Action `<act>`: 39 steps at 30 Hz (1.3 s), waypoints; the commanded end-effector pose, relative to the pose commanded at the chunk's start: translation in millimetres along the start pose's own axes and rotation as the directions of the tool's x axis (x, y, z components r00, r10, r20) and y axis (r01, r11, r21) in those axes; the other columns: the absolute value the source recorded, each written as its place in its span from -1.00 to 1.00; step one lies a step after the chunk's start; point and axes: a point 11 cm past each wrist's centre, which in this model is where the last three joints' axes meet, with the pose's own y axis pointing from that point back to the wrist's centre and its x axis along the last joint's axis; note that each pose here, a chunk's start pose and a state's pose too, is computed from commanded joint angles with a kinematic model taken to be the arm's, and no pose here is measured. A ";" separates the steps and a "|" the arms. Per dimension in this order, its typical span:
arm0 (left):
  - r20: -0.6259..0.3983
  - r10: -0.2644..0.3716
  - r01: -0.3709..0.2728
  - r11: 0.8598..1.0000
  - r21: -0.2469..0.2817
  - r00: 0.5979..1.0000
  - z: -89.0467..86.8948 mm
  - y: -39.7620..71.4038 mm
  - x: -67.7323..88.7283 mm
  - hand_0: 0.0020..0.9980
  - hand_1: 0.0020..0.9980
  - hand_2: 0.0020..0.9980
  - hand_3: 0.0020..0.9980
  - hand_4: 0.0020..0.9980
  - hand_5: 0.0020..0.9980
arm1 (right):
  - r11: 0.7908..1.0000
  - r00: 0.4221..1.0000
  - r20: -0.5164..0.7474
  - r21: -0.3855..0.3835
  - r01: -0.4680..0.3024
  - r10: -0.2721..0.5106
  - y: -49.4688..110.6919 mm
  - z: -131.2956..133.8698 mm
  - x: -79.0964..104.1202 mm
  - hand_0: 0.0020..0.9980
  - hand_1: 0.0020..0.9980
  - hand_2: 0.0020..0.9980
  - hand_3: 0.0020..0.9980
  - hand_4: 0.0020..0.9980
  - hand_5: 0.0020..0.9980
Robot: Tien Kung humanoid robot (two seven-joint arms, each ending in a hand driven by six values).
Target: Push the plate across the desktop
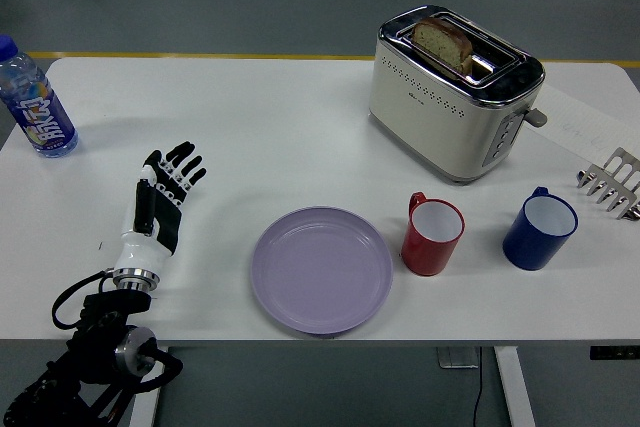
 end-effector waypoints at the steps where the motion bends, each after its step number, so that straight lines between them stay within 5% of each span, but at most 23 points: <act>1: 0.017 0.011 -0.011 1.000 -0.007 1.000 7.5 -1.7 8.9 0.55 0.56 0.61 0.37 -0.07 1.00 | 1.000 1.000 0.001 0.000 0.000 0.000 0.0 0.0 0.0 0.12 0.10 0.36 0.19 -0.40 -0.40; 7: 0.099 0.035 -0.033 0.999 -0.023 0.994 37.9 -3.8 41.2 0.45 0.51 0.52 0.31 -0.07 1.00 | 1.000 1.000 0.002 -0.002 0.001 -0.001 0.0 0.4 -0.5 0.12 0.10 0.36 0.19 -0.40 -0.41; 14: 0.166 0.064 -0.073 0.996 0.045 0.984 59.9 0.4 79.3 0.43 0.50 0.51 0.31 -0.07 1.00 | 1.000 1.000 0.002 -0.007 0.003 -0.003 -0.3 1.8 -1.1 0.12 0.10 0.36 0.19 -0.40 -0.41; 20: 0.167 0.118 -0.128 0.991 0.048 0.979 76.6 3.2 103.3 0.43 0.50 0.49 0.30 -0.06 1.00 | 1.000 1.000 0.004 -0.008 0.004 -0.004 -0.2 2.1 -2.0 0.12 0.10 0.36 0.19 -0.40 -0.41; 39: 0.134 0.194 -0.197 0.980 0.012 0.972 95.2 9.7 130.4 0.43 0.50 0.48 0.30 -0.03 1.00 | 1.000 1.000 0.004 -0.011 0.005 -0.005 -0.4 2.9 -2.2 0.12 0.10 0.36 0.19 -0.40 -0.41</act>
